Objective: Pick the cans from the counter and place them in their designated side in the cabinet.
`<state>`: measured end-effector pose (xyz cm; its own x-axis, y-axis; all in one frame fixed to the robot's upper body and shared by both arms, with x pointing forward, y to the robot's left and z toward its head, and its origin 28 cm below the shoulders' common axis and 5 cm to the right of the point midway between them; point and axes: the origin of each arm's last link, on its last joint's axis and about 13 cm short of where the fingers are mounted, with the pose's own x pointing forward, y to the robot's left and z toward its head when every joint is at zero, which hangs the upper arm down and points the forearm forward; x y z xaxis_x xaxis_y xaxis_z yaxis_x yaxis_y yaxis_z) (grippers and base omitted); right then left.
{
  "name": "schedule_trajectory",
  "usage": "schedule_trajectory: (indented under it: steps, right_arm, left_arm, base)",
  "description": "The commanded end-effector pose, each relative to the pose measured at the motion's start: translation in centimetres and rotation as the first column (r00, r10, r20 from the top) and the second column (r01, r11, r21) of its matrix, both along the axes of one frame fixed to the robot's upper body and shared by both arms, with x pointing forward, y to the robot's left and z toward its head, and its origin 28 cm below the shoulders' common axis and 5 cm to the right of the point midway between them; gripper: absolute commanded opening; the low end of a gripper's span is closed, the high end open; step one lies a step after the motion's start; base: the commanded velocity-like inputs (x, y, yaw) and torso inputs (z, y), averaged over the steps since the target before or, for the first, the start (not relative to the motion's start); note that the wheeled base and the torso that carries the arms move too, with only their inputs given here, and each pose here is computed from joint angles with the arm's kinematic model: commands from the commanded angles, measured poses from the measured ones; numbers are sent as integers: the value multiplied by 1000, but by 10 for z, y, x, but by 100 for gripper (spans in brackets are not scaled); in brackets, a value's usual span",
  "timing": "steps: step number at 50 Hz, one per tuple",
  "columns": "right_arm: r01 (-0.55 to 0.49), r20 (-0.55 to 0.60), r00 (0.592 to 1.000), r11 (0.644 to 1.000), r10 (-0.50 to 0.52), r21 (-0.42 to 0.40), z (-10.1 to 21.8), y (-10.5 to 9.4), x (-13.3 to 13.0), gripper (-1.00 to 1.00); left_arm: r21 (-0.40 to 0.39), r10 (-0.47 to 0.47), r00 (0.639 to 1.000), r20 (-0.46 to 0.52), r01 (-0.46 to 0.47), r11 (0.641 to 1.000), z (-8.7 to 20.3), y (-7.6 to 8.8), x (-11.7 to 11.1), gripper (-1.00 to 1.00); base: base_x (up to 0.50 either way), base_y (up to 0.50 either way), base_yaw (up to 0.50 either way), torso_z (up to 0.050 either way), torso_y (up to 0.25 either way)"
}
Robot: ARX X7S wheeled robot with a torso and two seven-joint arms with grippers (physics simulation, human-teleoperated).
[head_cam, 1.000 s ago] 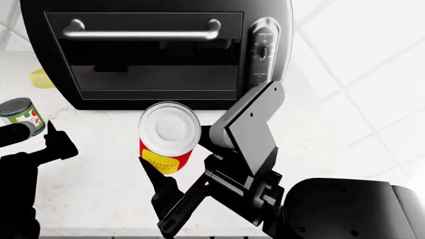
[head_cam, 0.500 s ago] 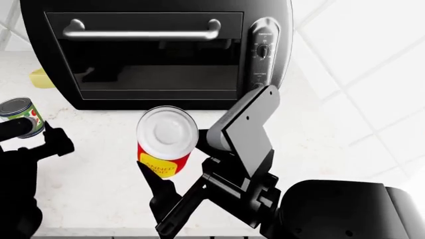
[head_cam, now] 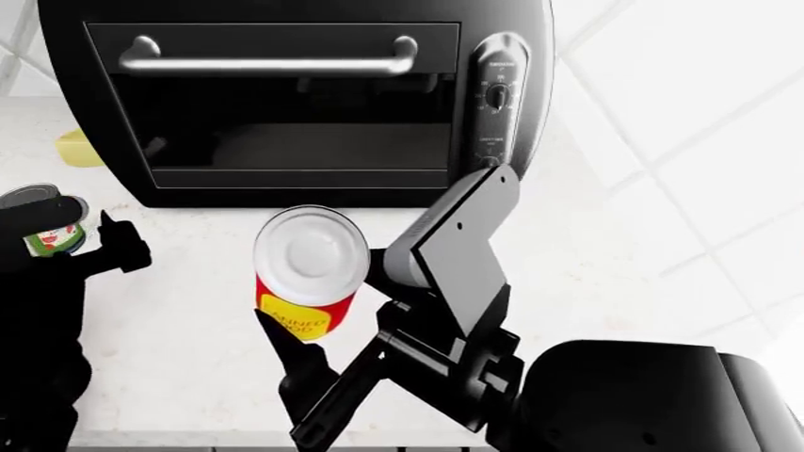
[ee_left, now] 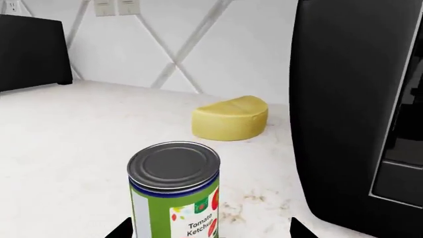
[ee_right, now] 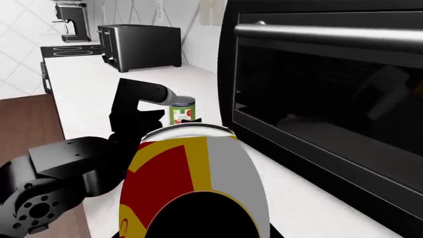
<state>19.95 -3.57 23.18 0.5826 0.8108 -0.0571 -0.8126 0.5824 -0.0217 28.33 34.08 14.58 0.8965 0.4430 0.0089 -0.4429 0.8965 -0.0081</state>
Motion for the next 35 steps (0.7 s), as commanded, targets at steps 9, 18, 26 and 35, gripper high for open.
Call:
schedule_trajectory:
  steps: [9, 18, 26, 35]
  right_arm:
    - [-6, 17, 1000, 1000, 6, 2, 2, 2, 2, -100]
    - [-6, 10, 1000, 1000, 6, 4, 1, 3, 1, -100]
    - [-13, 0, 1000, 1000, 13, 5, -2, 4, 2, -100]
    - [-13, -16, 1000, 1000, 13, 9, -7, 3, 3, -100]
  left_arm:
    - [-34, -2, 1000, -12, 2, 999, -7, 9, 14, 100]
    - [-40, 29, 999, -26, -30, 999, -14, 14, 15, 100]
    - [-28, 85, 995, -43, -86, 996, -19, 19, 18, 100]
    - [1, 92, 994, -57, -92, 996, -17, 23, 37, 100]
  base:
    - [0, 0, 0, 1, 0]
    - [0, 0, 0, 0, 0]
    - [0, 0, 0, 0, 0]
    - [0, 0, 0, 0, 0]
